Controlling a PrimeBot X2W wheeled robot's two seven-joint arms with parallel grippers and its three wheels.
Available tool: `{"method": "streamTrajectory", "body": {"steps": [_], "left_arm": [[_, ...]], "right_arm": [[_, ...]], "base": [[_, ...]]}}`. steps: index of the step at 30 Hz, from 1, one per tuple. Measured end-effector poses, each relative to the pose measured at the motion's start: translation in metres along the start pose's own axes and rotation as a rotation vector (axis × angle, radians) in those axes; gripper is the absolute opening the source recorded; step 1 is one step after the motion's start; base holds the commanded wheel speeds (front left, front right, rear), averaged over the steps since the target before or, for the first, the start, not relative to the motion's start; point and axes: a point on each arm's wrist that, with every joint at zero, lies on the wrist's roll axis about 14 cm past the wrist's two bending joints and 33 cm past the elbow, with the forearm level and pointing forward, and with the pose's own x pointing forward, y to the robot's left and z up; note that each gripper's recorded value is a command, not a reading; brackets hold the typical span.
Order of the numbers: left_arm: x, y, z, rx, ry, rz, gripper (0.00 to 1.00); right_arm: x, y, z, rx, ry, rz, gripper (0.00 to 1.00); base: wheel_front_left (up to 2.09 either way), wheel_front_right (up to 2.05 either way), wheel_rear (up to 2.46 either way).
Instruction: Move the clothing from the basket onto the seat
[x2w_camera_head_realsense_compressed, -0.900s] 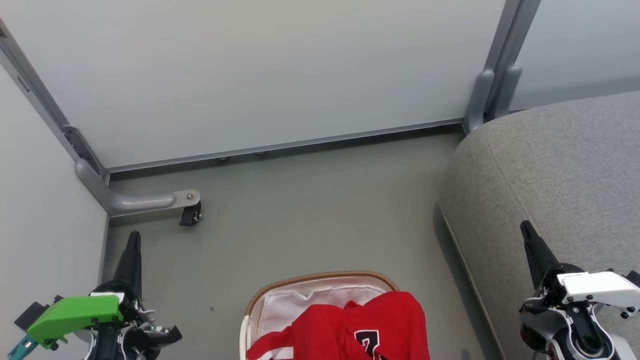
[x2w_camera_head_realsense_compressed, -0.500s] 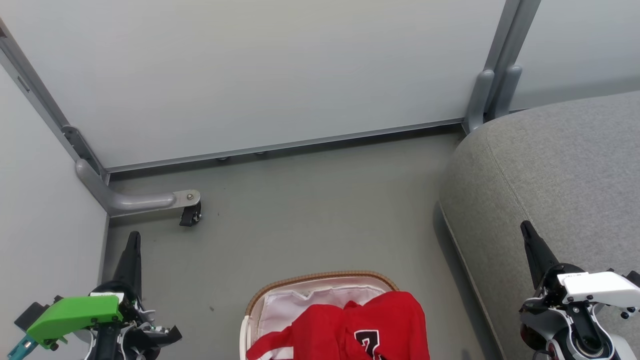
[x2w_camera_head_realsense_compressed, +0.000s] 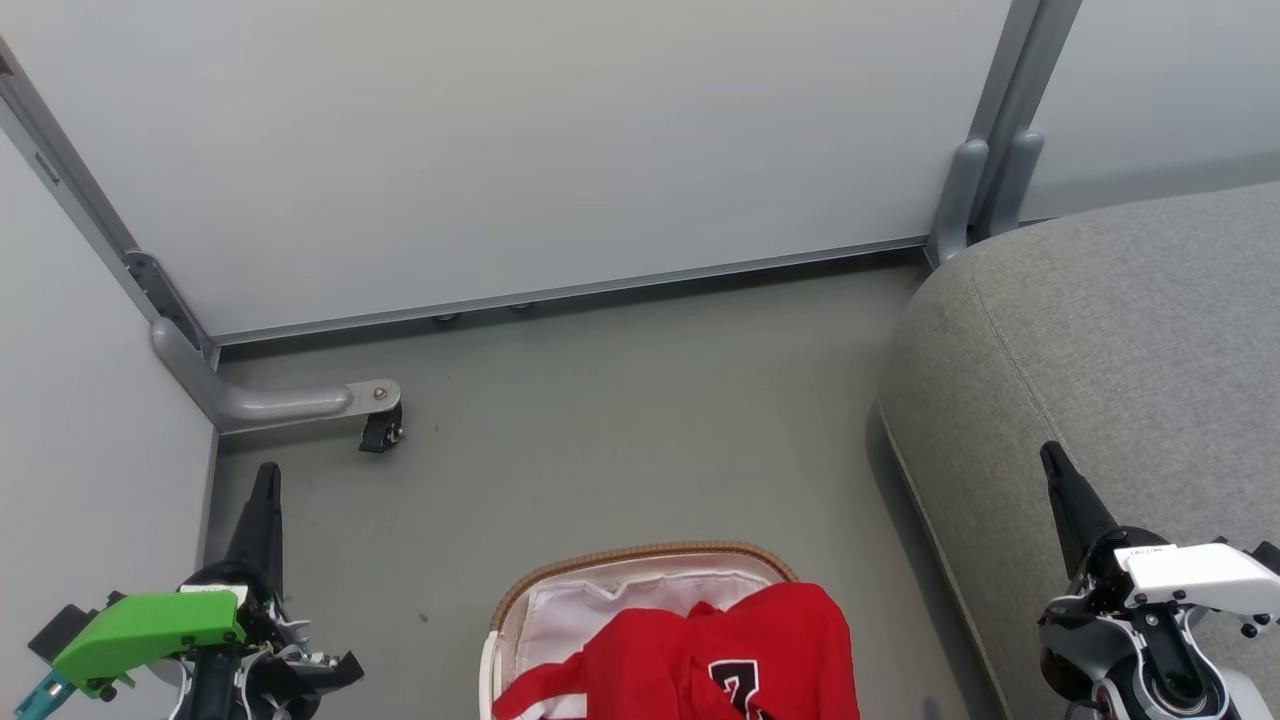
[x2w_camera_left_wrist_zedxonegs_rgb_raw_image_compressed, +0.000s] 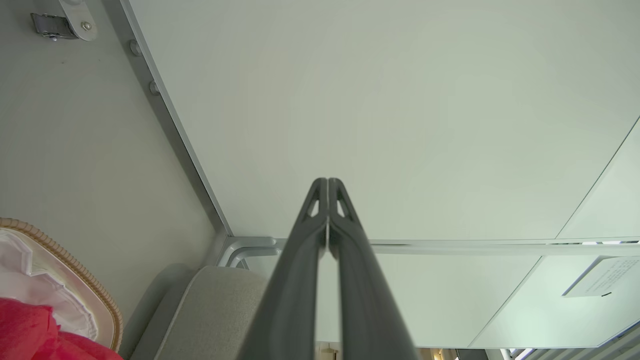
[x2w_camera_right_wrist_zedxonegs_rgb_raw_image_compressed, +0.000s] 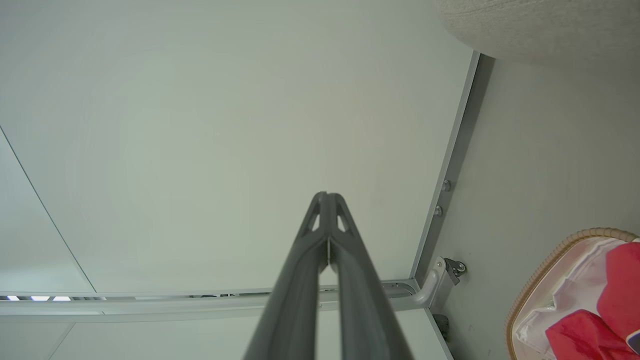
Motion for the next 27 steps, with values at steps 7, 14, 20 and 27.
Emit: {"method": "streamTrajectory", "body": {"steps": [7, 14, 20, 27], "left_arm": [[0.0, 0.0001, -0.0004, 0.0, 0.003, 0.0, 0.0], [0.0, 0.0, -0.0004, 0.0, 0.002, 0.0, 0.0], [0.0, -0.0001, -0.0003, 0.0, 0.002, 0.0, 0.0], [0.0, -0.0001, -0.0004, -0.001, 0.003, 0.0, 0.0]], "right_arm": [[0.0, 0.0, 0.0002, 0.001, -0.001, 0.0, 0.0], [0.0, 0.0, 0.0003, 0.001, -0.002, 0.0, 0.0], [-0.0001, 0.0, 0.0004, 0.0, -0.002, 0.0, 0.0], [-0.0001, 0.0, 0.0004, 0.001, -0.001, 0.0, 0.0]], "base": [[0.0, 0.0, 0.0], [0.0, 0.0, 0.0], [0.0, 0.0, 0.0], [0.0, 0.0, 0.0]]}}
